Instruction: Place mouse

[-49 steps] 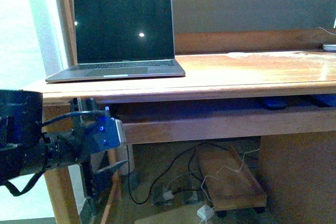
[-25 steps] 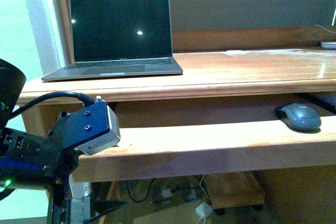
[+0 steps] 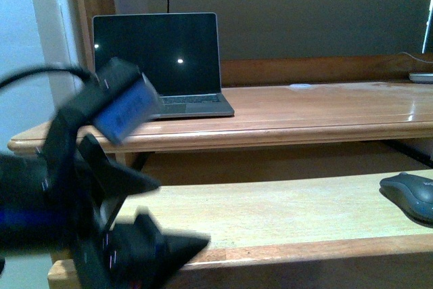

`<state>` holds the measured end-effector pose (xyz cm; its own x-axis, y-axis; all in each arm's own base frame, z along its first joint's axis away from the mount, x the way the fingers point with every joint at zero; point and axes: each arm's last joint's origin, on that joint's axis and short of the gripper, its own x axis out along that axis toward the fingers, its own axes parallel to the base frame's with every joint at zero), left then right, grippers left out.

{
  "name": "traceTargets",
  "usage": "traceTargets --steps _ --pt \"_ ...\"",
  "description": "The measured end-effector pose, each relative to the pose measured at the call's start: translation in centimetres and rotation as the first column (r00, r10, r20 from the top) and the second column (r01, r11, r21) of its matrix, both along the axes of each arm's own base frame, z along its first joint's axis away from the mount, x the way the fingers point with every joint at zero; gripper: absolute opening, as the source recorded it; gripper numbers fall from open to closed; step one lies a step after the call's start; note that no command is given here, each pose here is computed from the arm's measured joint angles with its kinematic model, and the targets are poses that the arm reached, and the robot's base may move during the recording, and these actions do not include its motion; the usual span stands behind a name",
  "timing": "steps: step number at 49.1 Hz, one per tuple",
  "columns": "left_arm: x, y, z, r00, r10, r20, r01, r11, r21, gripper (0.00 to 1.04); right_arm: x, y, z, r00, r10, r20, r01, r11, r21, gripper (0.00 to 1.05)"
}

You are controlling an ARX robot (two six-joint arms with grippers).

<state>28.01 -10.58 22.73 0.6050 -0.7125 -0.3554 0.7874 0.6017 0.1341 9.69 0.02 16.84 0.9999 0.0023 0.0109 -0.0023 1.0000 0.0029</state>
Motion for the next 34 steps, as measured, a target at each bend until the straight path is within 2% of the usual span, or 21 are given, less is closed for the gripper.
traceTargets --steps 6,10,12,14,15,17,21,23,27,34 --pt "-1.7 0.7 3.1 0.989 0.149 -0.008 -0.148 0.978 -0.144 0.97 0.0 0.0 0.0 1.000 0.000 0.000 0.000 1.000 0.000 0.97" --pt "-4.4 1.7 4.5 0.960 0.266 -0.086 -0.279 0.920 -0.276 0.97 0.0 0.0 0.0 1.000 0.000 0.000 0.000 1.000 0.000 0.97" --pt "-5.5 1.8 4.7 0.939 0.337 -0.062 -0.340 0.894 -0.293 0.95 0.0 0.0 0.0 1.000 0.000 0.000 0.000 1.000 0.000 0.97" --pt "-6.9 2.2 4.8 0.876 0.482 0.014 -0.452 0.829 -0.329 0.88 0.0 0.0 0.0 1.000 0.000 0.000 0.000 1.000 0.000 0.97" --pt "-7.4 2.3 4.7 0.868 0.495 0.027 -0.458 0.822 -0.339 0.86 0.0 0.0 0.0 1.000 0.000 0.000 0.000 1.000 0.000 0.97" --pt "-9.1 3.1 4.3 0.781 0.621 0.067 -0.566 0.748 -0.347 0.79 0.0 0.0 0.0 1.000 0.000 0.000 0.000 1.000 0.000 0.97" --pt "-11.6 4.9 2.9 0.671 0.737 0.083 -0.677 0.655 -0.337 0.68 0.0 0.0 -0.1 0.999 -0.032 -0.010 0.032 0.999 0.006 0.97" --pt "-13.0 5.9 1.8 0.635 0.768 0.083 -0.712 0.623 -0.324 0.61 0.1 0.1 -0.1 0.993 -0.117 -0.029 0.117 0.993 0.005 0.97" --pt "-14.6 7.1 0.3 0.611 0.787 0.088 -0.726 0.601 -0.336 0.51 0.2 0.2 0.2 0.981 -0.185 -0.059 0.185 0.983 0.000 0.97" --pt "-15.6 8.0 -0.6 0.616 0.781 0.106 -0.704 0.606 -0.371 0.29 1.3 0.3 2.5 0.987 -0.157 -0.034 0.158 0.987 0.012 0.97"
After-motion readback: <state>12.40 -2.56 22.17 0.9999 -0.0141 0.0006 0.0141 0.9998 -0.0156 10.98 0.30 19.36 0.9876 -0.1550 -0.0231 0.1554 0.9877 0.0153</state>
